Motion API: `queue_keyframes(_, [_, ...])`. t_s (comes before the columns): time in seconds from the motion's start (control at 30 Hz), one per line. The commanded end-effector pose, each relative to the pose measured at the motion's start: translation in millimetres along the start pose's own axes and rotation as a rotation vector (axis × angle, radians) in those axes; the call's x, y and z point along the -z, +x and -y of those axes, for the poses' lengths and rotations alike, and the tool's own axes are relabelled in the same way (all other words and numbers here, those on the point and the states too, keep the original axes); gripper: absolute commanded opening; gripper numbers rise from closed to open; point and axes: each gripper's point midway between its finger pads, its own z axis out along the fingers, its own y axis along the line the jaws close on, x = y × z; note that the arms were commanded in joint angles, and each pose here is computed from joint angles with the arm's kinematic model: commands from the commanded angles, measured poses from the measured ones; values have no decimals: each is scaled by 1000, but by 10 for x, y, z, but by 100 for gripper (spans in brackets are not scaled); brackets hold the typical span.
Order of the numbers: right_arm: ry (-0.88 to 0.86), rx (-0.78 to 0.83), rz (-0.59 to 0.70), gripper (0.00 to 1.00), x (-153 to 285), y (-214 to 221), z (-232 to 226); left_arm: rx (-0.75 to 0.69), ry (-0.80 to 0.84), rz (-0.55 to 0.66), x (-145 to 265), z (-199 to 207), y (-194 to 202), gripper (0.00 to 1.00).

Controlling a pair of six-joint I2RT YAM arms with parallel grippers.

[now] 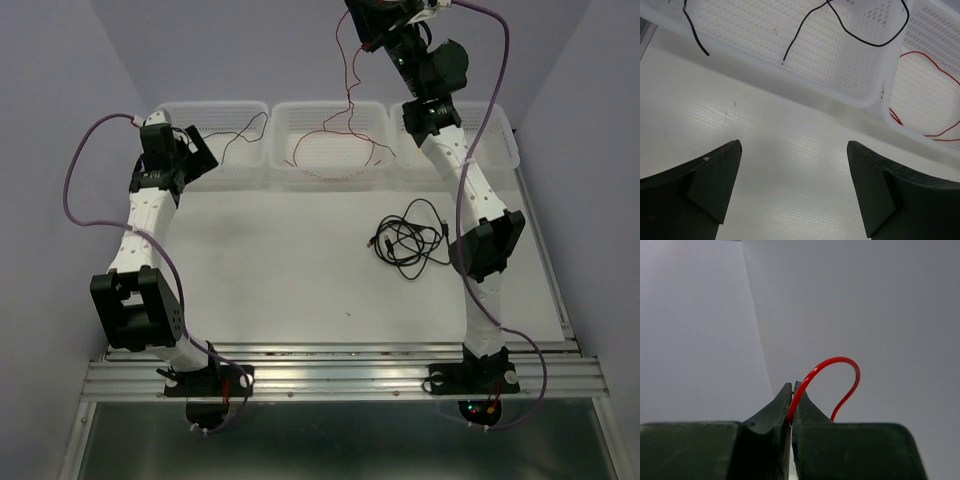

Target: Untangle the cables

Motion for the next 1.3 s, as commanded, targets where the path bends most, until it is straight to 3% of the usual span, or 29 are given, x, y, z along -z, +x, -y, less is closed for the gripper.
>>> queue_keyframes(0.0, [-134, 41, 346, 1, -35, -834, -443, -8, 46, 54, 4, 90, -125, 99])
queue_keyframes(0.17, [-61, 66, 376, 1, -105, -486, -161, -24, 42, 60, 2, 70, -123, 99])
queue_keyframes(0.57, [244, 169, 161, 1, 80, 1391, 1029, -48, 34, 48, -72, 27, -56, 99])
queue_keyframes(0.7, [294, 184, 13, 1, 278, 2096, 1289, -49, 17, 38, -123, -22, -2, 99])
queue_keyframes(0.83, [404, 121, -210, 1, 770, 2908, 1536, -46, 18, 25, -163, -34, 54, 99])
queue_keyframes(0.9, [418, 86, -248, 1, 914, 3044, 1528, -47, 11, 16, -189, -54, 85, 99])
queue_keyframes(0.97, [440, 53, -287, 5, 1053, 3128, 1513, -47, 1, 7, -200, -80, 117, 99])
queue_keyframes(1.03, [444, 40, -350, 16, 1134, 3201, 1485, -43, -7, 2, -205, -105, 140, 99])
queue_keyframes(1.07, [448, 35, -376, 24, 1156, 3228, 1480, -42, -7, -1, -211, -103, 155, 99])
queue_keyframes(1.13, [472, 27, -440, 50, 1229, 3285, 1488, -41, -3, -10, -222, -100, 182, 99])
queue_keyframes(1.17, [486, 32, -454, 55, 1230, 3222, 1484, -36, 2, -10, -220, -88, 179, 99])
queue_keyframes(1.27, [504, 41, -450, 63, 1182, 3052, 1467, -32, 21, -10, -201, -51, 172, 99])
